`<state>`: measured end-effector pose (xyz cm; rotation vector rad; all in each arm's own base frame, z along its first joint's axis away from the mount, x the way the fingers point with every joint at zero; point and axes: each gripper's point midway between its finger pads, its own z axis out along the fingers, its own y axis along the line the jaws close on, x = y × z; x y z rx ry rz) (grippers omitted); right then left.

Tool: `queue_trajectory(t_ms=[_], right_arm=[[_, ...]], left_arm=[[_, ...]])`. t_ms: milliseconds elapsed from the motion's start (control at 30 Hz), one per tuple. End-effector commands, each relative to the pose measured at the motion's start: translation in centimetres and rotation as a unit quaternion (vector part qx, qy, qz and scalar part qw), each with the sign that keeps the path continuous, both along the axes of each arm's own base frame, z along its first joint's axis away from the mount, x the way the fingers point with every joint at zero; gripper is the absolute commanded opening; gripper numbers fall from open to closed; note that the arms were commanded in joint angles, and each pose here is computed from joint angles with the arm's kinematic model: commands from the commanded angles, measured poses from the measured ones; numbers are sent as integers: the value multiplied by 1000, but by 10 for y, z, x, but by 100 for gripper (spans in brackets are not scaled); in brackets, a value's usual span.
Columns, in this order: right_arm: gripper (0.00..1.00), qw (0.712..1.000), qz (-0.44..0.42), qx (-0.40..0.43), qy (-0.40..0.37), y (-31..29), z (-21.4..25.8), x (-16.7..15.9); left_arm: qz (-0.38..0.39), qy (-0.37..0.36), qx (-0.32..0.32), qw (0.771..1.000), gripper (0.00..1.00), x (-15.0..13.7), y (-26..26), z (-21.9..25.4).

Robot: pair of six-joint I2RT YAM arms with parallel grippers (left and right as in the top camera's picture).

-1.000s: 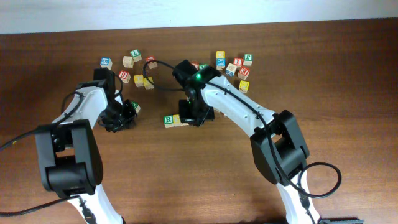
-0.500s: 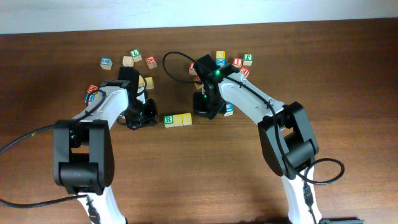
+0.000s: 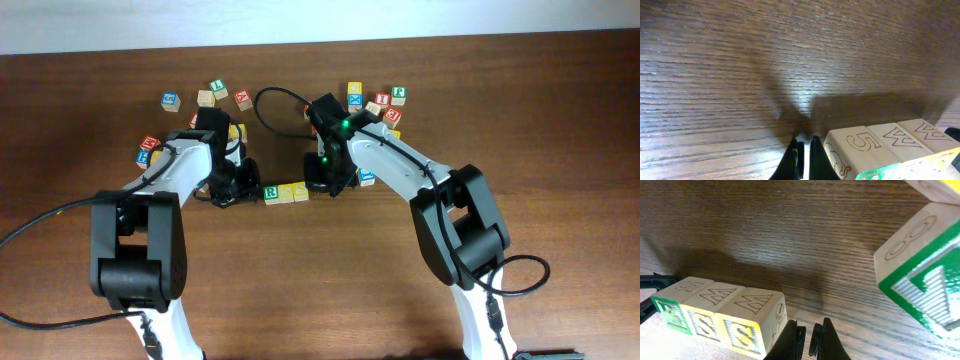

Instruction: Spell out RSS

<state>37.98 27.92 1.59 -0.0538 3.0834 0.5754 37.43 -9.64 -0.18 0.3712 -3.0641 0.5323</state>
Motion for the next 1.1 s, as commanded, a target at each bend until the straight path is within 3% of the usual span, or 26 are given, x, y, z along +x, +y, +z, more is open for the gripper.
queue_trajectory(t_ms=[0,1067], right_arm=[[4,1000,15,8,-3,13,5,-9],[4,1000,-4,-2,3,9,3,-9]], left_arm=[[-9,29,6,1000,0,-14,0,-20],[-32,21,2,999,2,-15,-18,-20]])
